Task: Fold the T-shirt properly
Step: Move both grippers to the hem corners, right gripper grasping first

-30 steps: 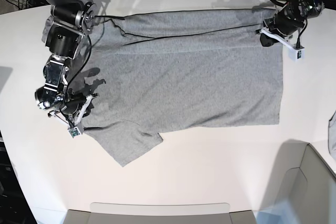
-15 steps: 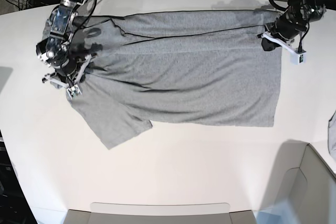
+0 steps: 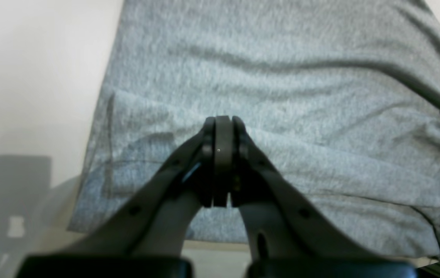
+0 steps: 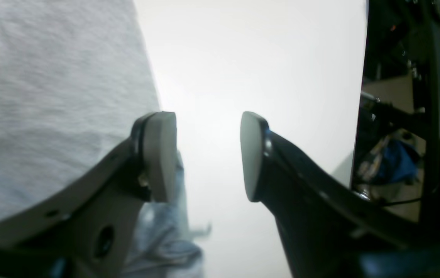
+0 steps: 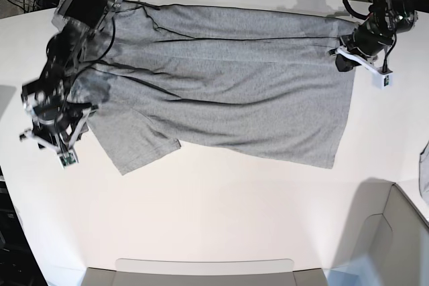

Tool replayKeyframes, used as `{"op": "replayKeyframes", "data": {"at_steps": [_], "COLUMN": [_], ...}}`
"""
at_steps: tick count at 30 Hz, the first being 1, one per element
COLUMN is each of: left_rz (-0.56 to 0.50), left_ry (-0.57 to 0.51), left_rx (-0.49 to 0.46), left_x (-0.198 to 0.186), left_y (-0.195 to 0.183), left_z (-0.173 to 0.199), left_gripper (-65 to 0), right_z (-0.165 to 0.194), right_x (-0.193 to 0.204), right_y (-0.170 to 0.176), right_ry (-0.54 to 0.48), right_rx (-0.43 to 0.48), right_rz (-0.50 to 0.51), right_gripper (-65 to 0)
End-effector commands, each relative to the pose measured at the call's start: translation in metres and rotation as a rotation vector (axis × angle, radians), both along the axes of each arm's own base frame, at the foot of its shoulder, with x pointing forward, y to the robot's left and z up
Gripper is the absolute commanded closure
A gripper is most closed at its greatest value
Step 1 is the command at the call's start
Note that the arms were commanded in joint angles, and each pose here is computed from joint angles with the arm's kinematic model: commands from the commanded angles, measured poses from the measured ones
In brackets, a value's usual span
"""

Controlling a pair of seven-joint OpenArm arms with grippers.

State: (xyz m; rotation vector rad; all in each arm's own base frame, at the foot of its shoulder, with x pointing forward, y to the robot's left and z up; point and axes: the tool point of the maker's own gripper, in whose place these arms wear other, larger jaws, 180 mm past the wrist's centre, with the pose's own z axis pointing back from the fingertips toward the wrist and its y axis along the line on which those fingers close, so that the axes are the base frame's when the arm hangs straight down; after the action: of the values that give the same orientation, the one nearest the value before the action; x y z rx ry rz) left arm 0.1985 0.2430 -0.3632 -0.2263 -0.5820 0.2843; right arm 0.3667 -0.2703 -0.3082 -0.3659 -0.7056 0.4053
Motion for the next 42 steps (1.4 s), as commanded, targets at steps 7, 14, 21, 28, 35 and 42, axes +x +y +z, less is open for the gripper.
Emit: {"op": "replayKeyframes", "data": {"at_steps": [7, 14, 21, 28, 35, 42], "left_rz": [0.022, 0.055, 0.067, 0.065, 0.053, -0.003], "left_ry": [-0.053, -0.054, -0.055, -0.09, -0.125, -0.24], "left_rx": [-0.044, -0.107, -0.132, -0.13, -0.134, -0.121], "left_x": [0.011, 0.009, 0.008, 0.021, 0.039, 0.098], "left_y": [-0.011, -0.027, -0.034, -0.034, -0.034, -0.031], "left_z": [0.008, 0.001, -0.001, 0.007, 0.018, 0.064], "left_gripper": [0.0, 0.0, 0.0, 0.0, 0.0, -10.6], "right_z": [0.004, -0.047, -0.08, -0.113, -0.137, -0.147], "right_x": [0.09, 0.108, 0.099, 0.08, 0.061, 0.052], "right_y": [-0.028, -0.003, 0.022, 0.049, 0.065, 0.071], "right_ry": [-0.002, 0.024, 0.058, 0.143, 0.226, 0.25], "right_rx": [0.163, 0.415, 0.525, 0.607, 0.636, 0.643], "right_rz": [0.031, 0.075, 0.086, 0.084, 0.085, 0.085], "right_gripper": [-27.9, -27.9, -27.9, -27.9, -27.9, -27.9]}}
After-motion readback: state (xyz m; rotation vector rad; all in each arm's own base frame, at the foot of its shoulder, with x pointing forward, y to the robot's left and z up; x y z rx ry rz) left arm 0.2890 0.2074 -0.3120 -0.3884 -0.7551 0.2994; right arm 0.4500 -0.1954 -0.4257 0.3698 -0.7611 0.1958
